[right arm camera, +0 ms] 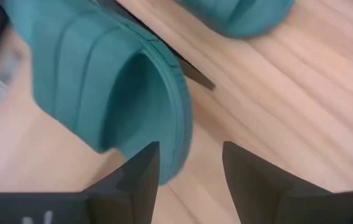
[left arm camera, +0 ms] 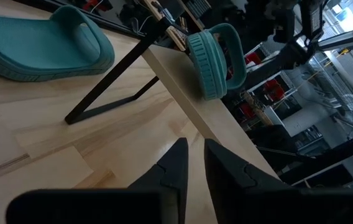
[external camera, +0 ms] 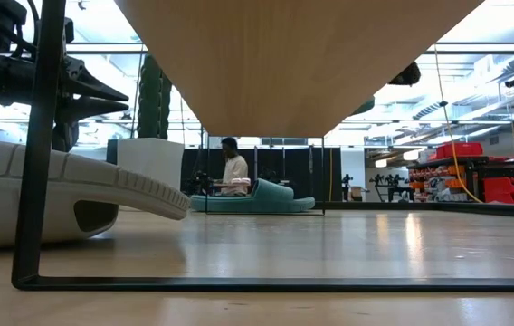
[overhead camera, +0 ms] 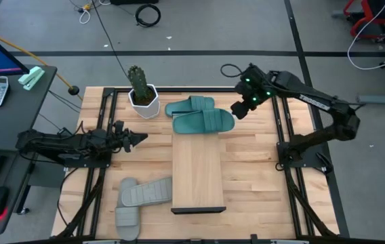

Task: Pick and place slides into the shelf
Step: Put the right green slide on the shelf

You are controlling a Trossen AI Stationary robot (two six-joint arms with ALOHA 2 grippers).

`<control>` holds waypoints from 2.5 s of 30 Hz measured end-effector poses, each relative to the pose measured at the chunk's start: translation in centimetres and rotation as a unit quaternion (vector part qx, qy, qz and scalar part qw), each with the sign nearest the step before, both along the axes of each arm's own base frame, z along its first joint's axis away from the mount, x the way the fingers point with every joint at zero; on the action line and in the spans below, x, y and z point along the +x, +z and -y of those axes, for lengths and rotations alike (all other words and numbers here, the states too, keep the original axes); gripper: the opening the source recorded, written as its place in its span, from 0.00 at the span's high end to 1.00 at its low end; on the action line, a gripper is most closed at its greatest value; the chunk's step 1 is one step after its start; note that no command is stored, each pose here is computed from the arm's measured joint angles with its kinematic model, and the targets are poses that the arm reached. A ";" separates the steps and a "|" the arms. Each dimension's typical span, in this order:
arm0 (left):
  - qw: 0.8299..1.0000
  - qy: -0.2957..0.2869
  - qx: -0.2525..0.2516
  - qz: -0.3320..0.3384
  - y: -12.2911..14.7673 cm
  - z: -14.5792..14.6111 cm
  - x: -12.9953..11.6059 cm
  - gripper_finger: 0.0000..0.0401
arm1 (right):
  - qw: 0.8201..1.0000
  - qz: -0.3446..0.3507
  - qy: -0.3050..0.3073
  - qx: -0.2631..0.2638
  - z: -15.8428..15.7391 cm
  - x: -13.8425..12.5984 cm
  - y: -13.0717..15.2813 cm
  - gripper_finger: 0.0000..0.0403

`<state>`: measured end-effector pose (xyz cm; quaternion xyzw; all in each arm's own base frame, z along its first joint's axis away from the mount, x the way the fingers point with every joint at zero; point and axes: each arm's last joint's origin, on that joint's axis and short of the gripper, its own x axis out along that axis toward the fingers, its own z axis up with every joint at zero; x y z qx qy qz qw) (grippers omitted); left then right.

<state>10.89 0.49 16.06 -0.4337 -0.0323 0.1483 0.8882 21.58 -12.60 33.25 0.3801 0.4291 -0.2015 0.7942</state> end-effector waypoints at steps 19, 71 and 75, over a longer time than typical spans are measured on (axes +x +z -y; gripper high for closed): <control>1.000 0.000 -0.004 0.001 0.0 0.0 0.0 0.82 | 0.977 0.165 -0.120 0.062 -2.0 -2.9 -5.7 0.43; 1.000 0.000 -0.003 -0.003 -0.1 0.0 0.0 0.81 | 0.968 0.168 -0.126 0.139 -2.4 -3.1 -7.1 0.93; 1.000 0.000 -0.002 -0.006 -0.1 0.0 0.0 0.80 | 0.969 0.158 -0.126 0.144 -2.6 -3.1 -7.3 0.93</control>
